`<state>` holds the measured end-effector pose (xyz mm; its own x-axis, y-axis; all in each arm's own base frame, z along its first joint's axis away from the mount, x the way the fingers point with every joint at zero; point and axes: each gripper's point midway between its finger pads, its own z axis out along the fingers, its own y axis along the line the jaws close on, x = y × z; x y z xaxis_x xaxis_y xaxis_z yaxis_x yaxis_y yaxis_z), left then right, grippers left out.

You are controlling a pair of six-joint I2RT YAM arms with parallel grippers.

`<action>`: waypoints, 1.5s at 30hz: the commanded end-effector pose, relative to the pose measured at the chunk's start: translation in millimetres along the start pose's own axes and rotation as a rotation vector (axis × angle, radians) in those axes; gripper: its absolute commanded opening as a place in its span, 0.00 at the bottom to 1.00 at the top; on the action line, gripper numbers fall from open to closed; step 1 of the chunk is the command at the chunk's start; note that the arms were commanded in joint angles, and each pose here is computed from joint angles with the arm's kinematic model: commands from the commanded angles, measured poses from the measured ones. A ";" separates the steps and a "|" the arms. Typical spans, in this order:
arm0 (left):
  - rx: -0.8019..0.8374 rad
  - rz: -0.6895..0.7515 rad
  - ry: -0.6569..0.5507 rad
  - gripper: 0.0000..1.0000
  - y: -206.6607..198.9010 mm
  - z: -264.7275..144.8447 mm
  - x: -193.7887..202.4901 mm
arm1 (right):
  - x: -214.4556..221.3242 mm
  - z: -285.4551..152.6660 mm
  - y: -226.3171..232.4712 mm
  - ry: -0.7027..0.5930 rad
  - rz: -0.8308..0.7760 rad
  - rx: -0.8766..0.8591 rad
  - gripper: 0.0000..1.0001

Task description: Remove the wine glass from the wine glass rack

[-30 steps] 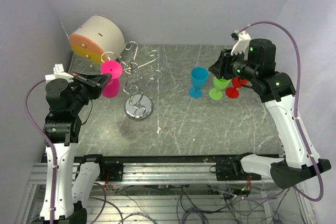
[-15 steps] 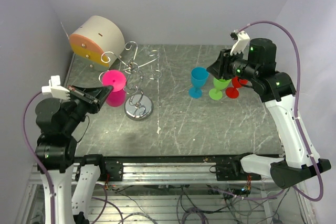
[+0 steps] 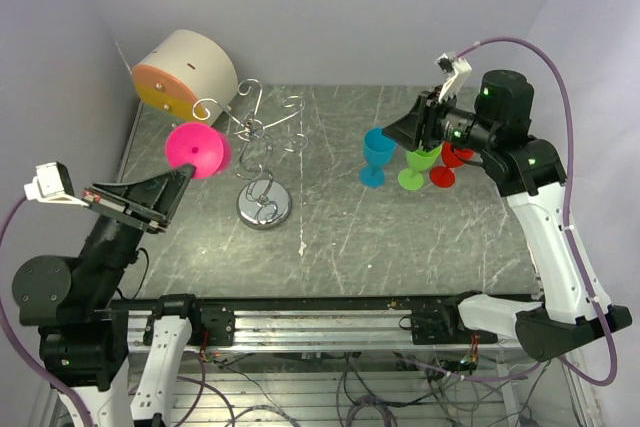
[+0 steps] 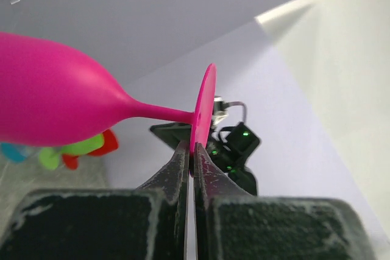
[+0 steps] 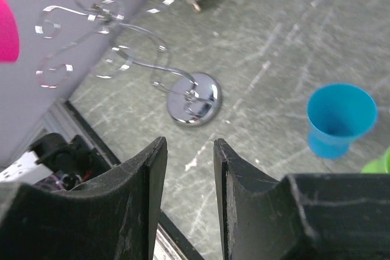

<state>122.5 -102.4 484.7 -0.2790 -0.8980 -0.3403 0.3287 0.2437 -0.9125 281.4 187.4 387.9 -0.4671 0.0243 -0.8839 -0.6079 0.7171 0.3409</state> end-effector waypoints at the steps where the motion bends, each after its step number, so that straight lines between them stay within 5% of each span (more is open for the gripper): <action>1: 0.278 0.082 0.008 0.07 -74.3 -2.2 -6.8 | -40.3 -25.3 62.4 -0.145 -0.065 -0.279 0.37; 8: 0.549 0.049 0.128 0.07 -110.5 -2.6 4.3 | -56.5 -46.7 117.9 -0.205 -0.088 -0.623 0.38; 23: 0.961 -0.018 0.501 0.07 -94.7 -15.4 45.1 | -55.9 -68.3 148.8 -0.258 -0.164 -0.914 0.50; 31: 1.092 -0.073 0.544 0.07 -96.4 -31.4 42.3 | -65.0 -52.3 157.4 -0.275 -0.151 -1.021 0.57; 45: 1.069 -0.083 0.542 0.07 -91.7 -28.5 43.3 | -76.6 -33.5 203.2 -0.289 -0.185 -1.123 0.57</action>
<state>77.1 -156.3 548.4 -0.6073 -0.5801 -0.5429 0.7942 -0.4241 -0.4352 179.5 302.7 519.5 -0.2894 0.2045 -0.9351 -0.9335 -0.2763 0.2284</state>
